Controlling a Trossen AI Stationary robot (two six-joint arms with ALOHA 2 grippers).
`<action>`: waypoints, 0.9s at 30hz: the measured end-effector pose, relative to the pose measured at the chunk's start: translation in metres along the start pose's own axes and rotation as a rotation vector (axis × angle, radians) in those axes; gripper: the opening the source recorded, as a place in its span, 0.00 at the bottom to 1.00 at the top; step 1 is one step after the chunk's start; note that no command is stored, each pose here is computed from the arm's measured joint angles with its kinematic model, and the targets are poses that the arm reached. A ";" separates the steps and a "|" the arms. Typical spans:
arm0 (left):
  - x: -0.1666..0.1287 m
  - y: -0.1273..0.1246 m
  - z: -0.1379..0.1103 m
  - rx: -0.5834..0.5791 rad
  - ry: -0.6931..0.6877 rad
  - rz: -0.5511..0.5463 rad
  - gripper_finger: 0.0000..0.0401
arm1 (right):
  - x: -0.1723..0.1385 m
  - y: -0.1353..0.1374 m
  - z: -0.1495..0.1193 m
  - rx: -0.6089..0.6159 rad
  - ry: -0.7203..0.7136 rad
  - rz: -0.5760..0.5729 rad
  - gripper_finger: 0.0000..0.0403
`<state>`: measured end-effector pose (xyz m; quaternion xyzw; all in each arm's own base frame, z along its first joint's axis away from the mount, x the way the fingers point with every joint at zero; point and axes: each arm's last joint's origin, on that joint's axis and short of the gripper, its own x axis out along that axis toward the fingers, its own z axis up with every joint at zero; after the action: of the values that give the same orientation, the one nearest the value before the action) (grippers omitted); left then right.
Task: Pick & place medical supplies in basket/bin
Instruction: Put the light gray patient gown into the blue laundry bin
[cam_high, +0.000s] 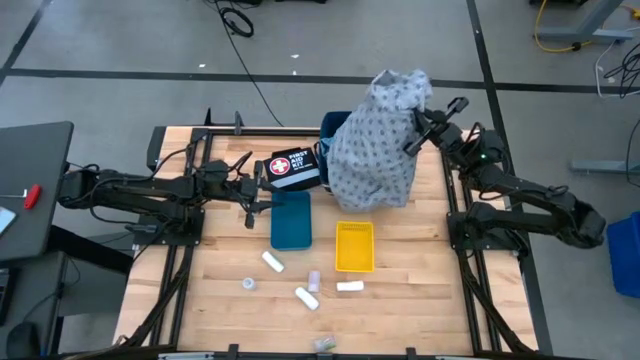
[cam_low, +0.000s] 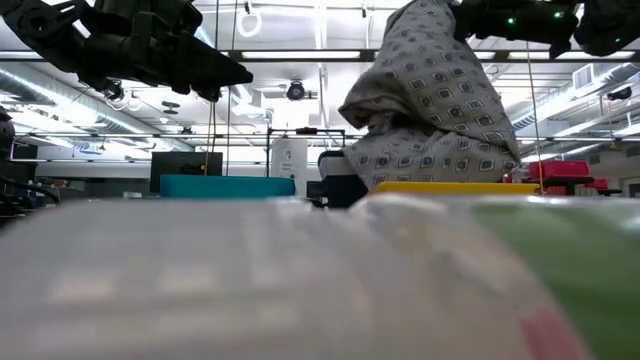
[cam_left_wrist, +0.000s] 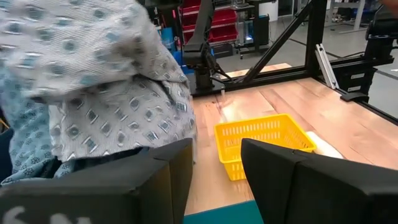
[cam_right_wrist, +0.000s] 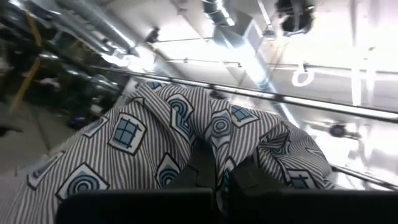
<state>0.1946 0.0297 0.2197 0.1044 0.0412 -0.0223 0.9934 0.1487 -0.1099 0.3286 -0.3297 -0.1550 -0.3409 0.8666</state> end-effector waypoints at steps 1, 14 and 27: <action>0.000 0.000 0.000 0.001 -0.001 0.001 0.35 | 0.000 -0.002 0.000 -0.005 -0.001 -0.010 0.00; 0.000 0.000 0.000 0.000 0.002 0.000 0.35 | 0.012 0.014 -0.050 0.226 0.150 0.268 0.00; 0.000 0.000 -0.002 -0.003 0.015 -0.003 0.35 | 0.010 0.064 -0.149 0.478 0.625 0.386 0.00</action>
<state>0.1943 0.0297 0.2181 0.1032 0.0490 -0.0229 0.9932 0.2070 -0.1801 0.1945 -0.0236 0.1045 -0.2105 0.9717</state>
